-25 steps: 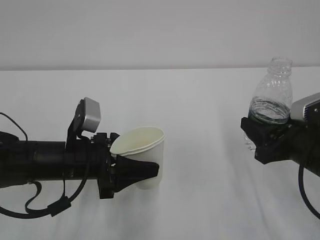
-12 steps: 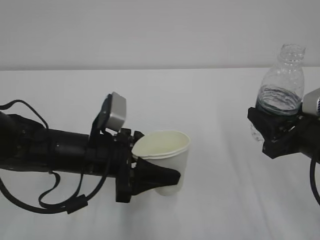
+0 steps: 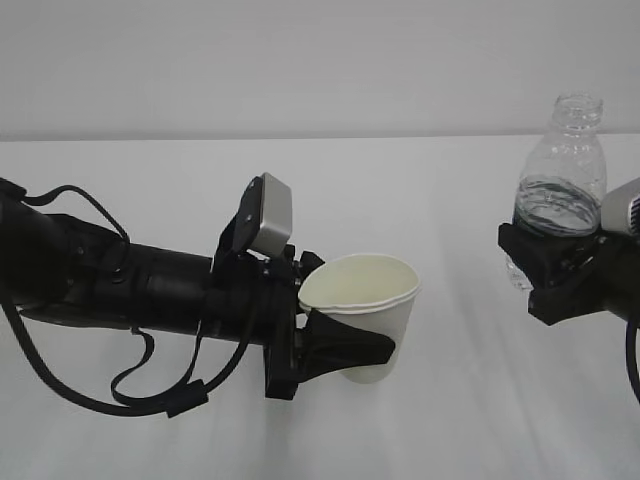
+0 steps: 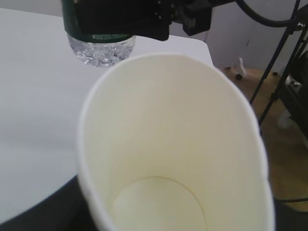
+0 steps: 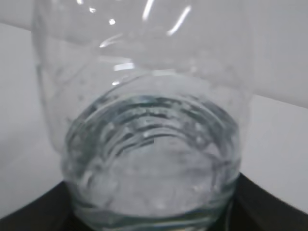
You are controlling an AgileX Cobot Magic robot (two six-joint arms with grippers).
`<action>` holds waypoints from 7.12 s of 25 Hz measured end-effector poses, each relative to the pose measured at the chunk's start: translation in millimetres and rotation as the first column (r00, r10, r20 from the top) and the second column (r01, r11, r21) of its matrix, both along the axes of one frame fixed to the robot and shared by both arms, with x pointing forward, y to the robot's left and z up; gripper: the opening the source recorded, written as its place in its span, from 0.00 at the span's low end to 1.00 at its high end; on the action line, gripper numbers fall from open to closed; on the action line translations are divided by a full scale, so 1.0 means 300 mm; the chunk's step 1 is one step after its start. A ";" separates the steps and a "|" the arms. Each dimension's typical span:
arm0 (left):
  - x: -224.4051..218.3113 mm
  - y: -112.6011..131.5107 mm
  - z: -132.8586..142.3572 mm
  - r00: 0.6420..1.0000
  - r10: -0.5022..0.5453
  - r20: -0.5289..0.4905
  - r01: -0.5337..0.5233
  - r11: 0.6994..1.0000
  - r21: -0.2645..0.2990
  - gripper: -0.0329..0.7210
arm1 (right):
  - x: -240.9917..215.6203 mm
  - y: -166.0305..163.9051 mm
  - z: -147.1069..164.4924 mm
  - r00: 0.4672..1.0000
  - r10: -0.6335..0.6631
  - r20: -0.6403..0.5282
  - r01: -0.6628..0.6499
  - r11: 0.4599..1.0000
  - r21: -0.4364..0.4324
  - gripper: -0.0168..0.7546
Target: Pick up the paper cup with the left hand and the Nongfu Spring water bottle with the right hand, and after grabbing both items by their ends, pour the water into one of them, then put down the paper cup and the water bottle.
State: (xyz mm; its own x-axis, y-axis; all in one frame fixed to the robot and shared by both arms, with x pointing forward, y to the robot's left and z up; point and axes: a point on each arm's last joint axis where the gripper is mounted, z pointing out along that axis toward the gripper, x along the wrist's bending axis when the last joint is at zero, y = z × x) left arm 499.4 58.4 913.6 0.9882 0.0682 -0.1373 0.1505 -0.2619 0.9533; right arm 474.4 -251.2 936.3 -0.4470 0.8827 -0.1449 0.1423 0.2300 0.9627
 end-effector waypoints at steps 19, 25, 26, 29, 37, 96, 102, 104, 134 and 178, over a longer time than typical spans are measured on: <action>0.052 -0.044 -0.002 0.999 0.039 0.005 -0.039 0.999 0.004 0.60 | -0.019 -0.012 0.022 1.000 -0.013 -0.025 0.010 0.995 -0.096 0.59; 0.027 -0.117 -0.019 1.000 -0.008 0.022 0.008 0.999 0.033 0.60 | -0.019 -0.012 0.022 1.000 -0.012 -0.024 0.010 0.995 -0.098 0.59; 0.028 -0.125 -0.017 1.000 -0.011 0.027 0.010 0.999 0.034 0.60 | -0.019 -0.012 0.022 1.000 -0.012 -0.025 0.010 0.995 -0.098 0.59; 0.045 -0.136 -0.018 0.999 -0.002 0.042 0.001 0.999 0.042 0.60 | -0.019 -0.012 0.022 1.000 -0.012 -0.025 0.010 0.995 -0.098 0.59; 0.059 -0.139 -0.022 0.998 0.018 0.052 -0.022 0.998 0.065 0.64 | -0.019 -0.011 0.021 1.000 -0.011 -0.024 0.008 0.995 -0.099 0.59; 0.062 -0.136 -0.028 0.998 0.033 0.046 -0.036 0.996 0.085 0.63 | -0.029 -0.048 0.069 0.995 0.078 0.068 -0.021 0.795 -0.606 0.59; 0.048 -0.150 -0.028 0.999 0.017 0.045 -0.020 0.996 0.086 0.63 | -0.029 -0.048 0.069 0.992 0.104 0.078 -0.028 0.762 -0.647 0.59; 0.044 -0.154 -0.028 0.999 0.011 0.046 -0.015 0.996 0.086 0.63 | -0.029 -0.048 0.069 0.990 0.113 0.082 -0.031 0.749 -0.661 0.59; 0.041 -0.155 -0.025 0.999 0.002 0.044 -0.005 0.997 0.075 0.63 | -0.025 -0.052 0.077 0.975 0.178 0.131 -0.012 0.633 -0.774 0.59; 0.043 -0.208 -0.049 0.998 -0.044 0.034 0.041 0.996 0.077 0.63 | -0.024 -0.051 0.079 0.963 0.229 0.144 -0.008 0.555 -0.832 0.59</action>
State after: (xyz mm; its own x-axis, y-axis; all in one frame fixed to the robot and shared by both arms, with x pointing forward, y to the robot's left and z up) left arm 512.4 -3.9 899.0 0.9946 0.0348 -0.0976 0.1036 -0.3395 0.9349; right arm 467.1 -266.6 959.9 -0.3978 0.2711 -0.8765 -0.1256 0.9303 0.3447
